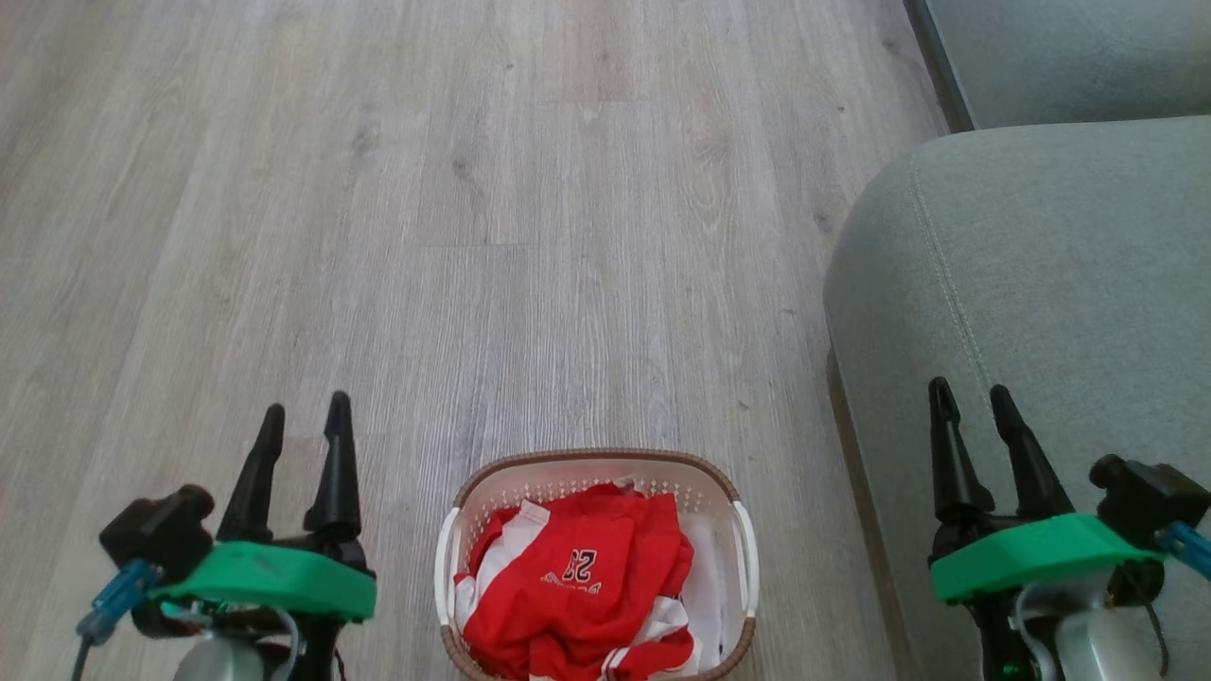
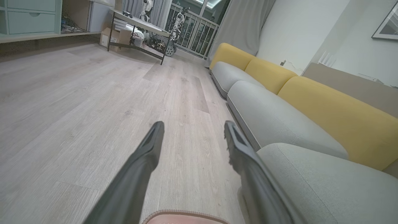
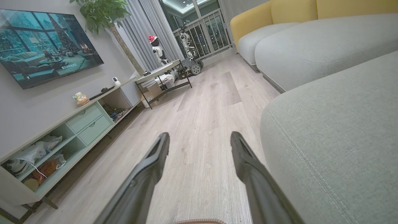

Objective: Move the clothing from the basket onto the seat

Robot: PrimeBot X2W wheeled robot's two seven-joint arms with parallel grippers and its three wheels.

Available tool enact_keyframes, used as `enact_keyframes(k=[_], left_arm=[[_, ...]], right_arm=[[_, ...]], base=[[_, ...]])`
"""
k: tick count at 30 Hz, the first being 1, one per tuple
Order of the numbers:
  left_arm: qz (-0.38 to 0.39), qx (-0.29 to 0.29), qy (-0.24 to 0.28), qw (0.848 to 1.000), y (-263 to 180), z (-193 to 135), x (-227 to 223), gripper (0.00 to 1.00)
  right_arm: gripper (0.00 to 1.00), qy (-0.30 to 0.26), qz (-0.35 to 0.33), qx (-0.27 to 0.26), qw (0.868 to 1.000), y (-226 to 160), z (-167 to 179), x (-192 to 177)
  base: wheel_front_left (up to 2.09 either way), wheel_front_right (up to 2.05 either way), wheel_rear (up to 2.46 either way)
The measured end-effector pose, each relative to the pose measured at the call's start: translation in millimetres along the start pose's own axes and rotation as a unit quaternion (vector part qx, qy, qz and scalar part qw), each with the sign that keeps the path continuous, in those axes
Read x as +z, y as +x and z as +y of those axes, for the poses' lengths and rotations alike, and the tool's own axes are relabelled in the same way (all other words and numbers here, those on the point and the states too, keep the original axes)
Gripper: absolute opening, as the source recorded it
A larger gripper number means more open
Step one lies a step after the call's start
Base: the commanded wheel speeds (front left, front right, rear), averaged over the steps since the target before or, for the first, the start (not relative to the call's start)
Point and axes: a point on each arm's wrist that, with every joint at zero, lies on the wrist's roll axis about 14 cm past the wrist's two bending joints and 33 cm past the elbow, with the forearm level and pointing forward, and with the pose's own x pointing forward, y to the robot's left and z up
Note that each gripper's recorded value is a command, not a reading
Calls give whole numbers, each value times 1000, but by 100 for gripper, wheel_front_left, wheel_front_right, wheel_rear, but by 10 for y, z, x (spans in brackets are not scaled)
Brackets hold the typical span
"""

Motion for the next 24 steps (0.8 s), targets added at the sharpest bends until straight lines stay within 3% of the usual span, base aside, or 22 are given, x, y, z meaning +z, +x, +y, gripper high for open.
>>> enact_keyframes(k=[24], left_arm=[[-41, -47, 137, 989, -2, -241, 142, 100]], right_arm=[[100, -133, -29, 42, 990, 7, 189, 88]], base=[[0, 0, 0]])
